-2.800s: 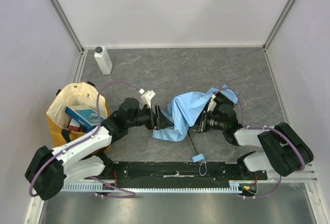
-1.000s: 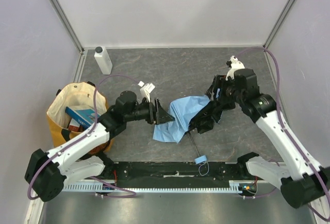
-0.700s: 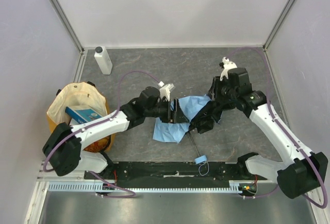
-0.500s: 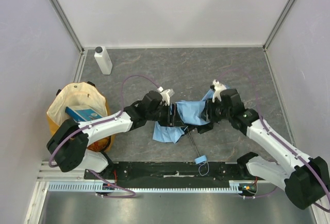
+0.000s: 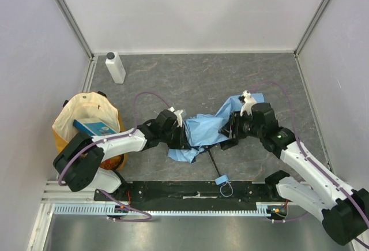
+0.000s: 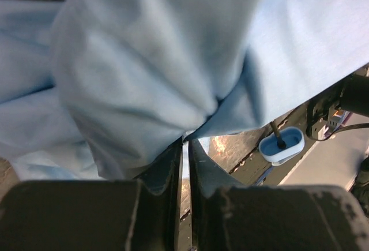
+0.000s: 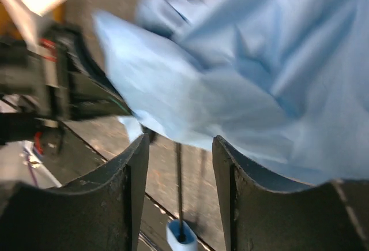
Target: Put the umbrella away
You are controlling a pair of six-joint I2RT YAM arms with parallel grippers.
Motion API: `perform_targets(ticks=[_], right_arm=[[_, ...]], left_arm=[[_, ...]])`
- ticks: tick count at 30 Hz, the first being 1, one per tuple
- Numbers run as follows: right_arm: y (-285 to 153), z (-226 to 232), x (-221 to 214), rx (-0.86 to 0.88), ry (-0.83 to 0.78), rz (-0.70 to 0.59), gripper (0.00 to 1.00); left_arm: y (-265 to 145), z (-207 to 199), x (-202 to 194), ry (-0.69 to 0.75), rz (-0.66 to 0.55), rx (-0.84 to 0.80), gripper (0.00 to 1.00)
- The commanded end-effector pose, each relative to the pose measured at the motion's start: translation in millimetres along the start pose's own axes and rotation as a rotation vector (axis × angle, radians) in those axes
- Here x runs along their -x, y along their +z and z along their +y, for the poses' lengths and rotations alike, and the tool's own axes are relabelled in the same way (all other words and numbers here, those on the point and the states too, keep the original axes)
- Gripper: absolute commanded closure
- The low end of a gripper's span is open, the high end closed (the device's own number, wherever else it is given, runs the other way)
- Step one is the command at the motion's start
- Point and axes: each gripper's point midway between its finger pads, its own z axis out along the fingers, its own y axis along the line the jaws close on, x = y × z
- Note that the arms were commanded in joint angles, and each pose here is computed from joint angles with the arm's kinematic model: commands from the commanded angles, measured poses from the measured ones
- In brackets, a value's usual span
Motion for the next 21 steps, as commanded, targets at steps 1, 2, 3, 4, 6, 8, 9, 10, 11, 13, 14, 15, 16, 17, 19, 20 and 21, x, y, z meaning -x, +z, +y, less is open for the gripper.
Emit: perform_targets(ticks=[1,2,3,4,6,8,9,10,11,13,14,15,16,17,19,20,21], right_arm=[[-23.7,41.3,37.0,0.120,-0.005,-0.081,0.44],[-21.2,44.5,27.0,0.147,0.004,-0.054,0.43],[-16.1,44.2,8.6,0.167,0.012,-0.024,0.42],[-11.9,46.4,-4.7,0.187,0.014,-0.021,0.40],[-8.4,49.9,-24.6,0.218,0.007,-0.029,0.36],[-6.5,48.6,-31.8,0.214,-0.007,-0.072,0.34],[-4.6,47.1,-35.6,0.206,-0.010,-0.087,0.32],[-2.8,45.7,-36.3,0.199,-0.008,-0.101,0.31],[1.6,42.8,-39.9,0.190,-0.001,-0.107,0.29],[15.0,33.5,-50.0,0.156,0.017,-0.092,0.29],[23.5,32.6,-57.3,0.152,0.019,-0.069,0.29],[33.5,28.1,-68.2,0.130,0.027,-0.030,0.29],[40.0,28.7,-70.4,0.122,0.024,-0.027,0.30],[46.3,29.4,-74.5,0.117,0.017,-0.018,0.31],[55.9,32.6,-73.7,0.116,-0.012,-0.033,0.37],[59.8,32.5,-74.5,0.110,-0.027,-0.037,0.42],[63.1,29.8,-74.1,0.091,-0.043,-0.046,0.47]], left_arm=[[-7.8,-5.8,2.5,0.053,-0.045,-0.057,0.87],[-9.2,-8.1,2.9,0.054,-0.048,-0.065,0.87],[-10.6,-10.2,3.6,0.057,-0.053,-0.074,0.86],[-12.2,-12.0,3.2,0.057,-0.052,-0.082,0.86],[-14.0,-18.9,8.6,0.067,-0.078,-0.112,0.86],[-15.5,-22.0,9.4,0.066,-0.083,-0.126,0.86],[-15.8,-22.1,8.9,0.066,-0.082,-0.127,0.86],[-15.9,-22.7,9.4,0.063,-0.083,-0.128,0.86],[-15.5,-22.0,8.5,0.064,-0.080,-0.127,0.86],[-15.2,-22.3,8.2,0.062,-0.077,-0.129,0.86],[-15.9,-23.7,7.9,0.064,-0.075,-0.133,0.86],[-16.7,-24.0,6.8,0.061,-0.073,-0.135,0.86],[-18.3,-24.9,7.1,0.062,-0.077,-0.139,0.85],[-21.3,-27.2,7.9,0.064,-0.084,-0.146,0.85],[-28.4,-30.5,9.8,0.065,-0.101,-0.158,0.83],[-32.6,-32.8,10.9,0.070,-0.113,-0.166,0.80],[-38.1,-35.1,12.5,0.077,-0.131,-0.172,0.77]])
